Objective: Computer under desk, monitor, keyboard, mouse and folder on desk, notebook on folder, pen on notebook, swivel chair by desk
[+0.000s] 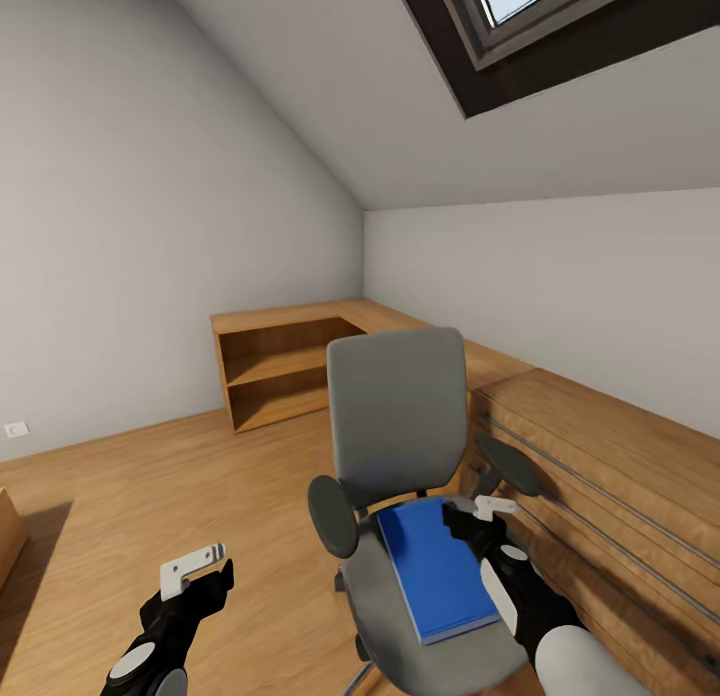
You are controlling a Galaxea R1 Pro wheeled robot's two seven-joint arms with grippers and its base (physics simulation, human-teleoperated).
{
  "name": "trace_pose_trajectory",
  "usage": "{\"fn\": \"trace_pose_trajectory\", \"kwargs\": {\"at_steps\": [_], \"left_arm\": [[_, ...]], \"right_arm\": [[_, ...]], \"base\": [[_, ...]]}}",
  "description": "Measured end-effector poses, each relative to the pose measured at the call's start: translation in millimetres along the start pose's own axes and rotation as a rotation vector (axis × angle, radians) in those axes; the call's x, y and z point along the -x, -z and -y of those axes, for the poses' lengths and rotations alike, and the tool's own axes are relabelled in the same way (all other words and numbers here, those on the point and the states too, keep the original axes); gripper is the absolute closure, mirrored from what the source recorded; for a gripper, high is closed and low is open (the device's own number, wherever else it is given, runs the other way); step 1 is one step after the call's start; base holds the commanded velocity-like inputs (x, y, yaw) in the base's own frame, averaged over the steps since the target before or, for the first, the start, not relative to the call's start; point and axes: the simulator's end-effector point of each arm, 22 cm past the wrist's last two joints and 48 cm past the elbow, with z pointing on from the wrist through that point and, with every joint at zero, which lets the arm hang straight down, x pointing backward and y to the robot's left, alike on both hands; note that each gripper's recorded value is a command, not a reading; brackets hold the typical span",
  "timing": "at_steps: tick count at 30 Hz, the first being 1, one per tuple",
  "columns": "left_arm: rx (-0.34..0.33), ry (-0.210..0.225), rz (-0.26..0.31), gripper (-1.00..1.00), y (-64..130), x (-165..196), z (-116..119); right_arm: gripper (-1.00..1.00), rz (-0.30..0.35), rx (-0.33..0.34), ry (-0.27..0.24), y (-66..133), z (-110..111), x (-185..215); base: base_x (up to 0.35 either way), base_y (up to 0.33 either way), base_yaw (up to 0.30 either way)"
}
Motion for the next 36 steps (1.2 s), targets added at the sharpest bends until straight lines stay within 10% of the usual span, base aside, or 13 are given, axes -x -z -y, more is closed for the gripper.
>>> {"fn": "trace_pose_trajectory", "kwargs": {"at_steps": [5,36], "left_arm": [[0.0,0.0,0.0,-1.0,-3.6,-9,-2],[0.005,0.001,0.001,-1.0,-25.8,-69,-16]], "right_arm": [[-1.0,0.007,0.026,-0.111,-2.8,0,-6],[-1.0,0.064,0.044,-0.131,-17.8,3,-32]], "base": [[0.0,0.0,0.0],[0.0,0.0,0.0]]}}
